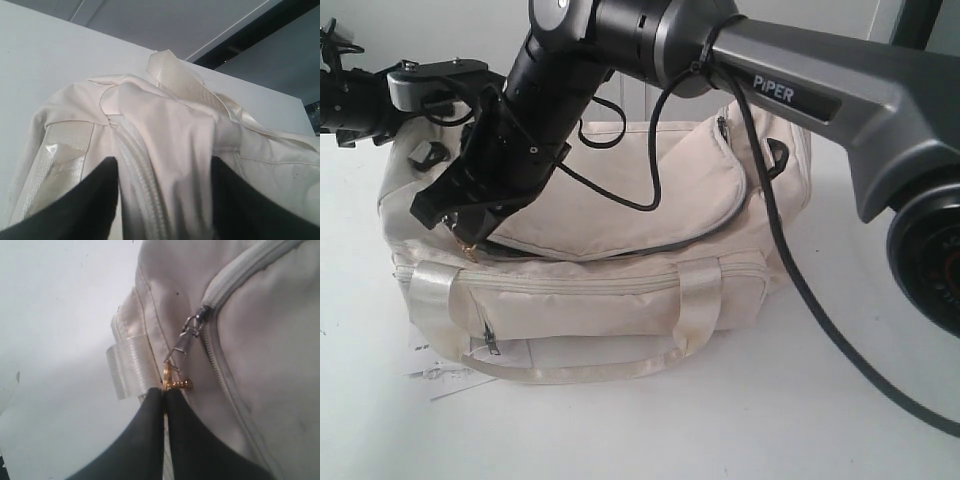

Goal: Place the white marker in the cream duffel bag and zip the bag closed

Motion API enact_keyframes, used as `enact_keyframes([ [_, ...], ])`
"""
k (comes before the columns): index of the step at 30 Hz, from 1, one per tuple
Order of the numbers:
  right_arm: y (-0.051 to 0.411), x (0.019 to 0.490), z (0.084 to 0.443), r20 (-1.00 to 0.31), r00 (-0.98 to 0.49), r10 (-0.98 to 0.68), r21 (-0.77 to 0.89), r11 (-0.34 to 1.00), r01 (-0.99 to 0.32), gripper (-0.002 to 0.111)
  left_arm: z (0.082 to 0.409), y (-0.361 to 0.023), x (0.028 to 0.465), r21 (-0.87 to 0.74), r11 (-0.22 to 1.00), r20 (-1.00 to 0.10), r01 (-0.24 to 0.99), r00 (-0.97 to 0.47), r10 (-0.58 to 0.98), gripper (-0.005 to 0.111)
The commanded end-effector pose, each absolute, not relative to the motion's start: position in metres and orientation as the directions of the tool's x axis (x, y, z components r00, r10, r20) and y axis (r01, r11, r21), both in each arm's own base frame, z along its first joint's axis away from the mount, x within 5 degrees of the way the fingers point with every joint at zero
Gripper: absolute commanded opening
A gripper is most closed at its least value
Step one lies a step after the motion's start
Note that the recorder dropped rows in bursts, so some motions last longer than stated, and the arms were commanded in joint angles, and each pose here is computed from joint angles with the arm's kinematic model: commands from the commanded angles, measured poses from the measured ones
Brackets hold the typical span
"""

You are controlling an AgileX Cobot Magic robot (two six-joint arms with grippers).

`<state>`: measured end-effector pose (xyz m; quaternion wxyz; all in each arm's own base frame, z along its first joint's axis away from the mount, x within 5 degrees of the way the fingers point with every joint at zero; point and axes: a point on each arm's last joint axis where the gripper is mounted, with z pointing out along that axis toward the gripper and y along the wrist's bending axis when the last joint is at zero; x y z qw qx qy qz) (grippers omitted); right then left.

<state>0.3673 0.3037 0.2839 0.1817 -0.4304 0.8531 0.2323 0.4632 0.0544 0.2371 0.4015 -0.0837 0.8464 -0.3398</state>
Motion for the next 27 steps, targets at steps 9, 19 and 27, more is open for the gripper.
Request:
enact_keyframes([
  [9, 0.305, 0.366, 0.292, -0.549, -0.543, -0.635, 0.230, 0.510, -0.829, 0.000, 0.293, 0.080, 0.414, -0.556, 0.818, -0.607, 0.148, -0.744, -0.279, 0.072],
  [19, 0.305, 0.366, 0.292, -0.552, -0.543, -0.633, 0.228, 0.511, -0.829, 0.000, 0.284, 0.067, 0.377, -0.581, 0.808, -0.549, 0.101, -0.781, -0.297, 0.072],
  [27, 0.305, 0.366, 0.292, -0.552, -0.543, -0.633, 0.228, 0.511, -0.829, 0.000, 0.273, 0.059, 0.342, -0.559, 0.829, -0.551, 0.023, -0.757, -0.351, 0.072],
])
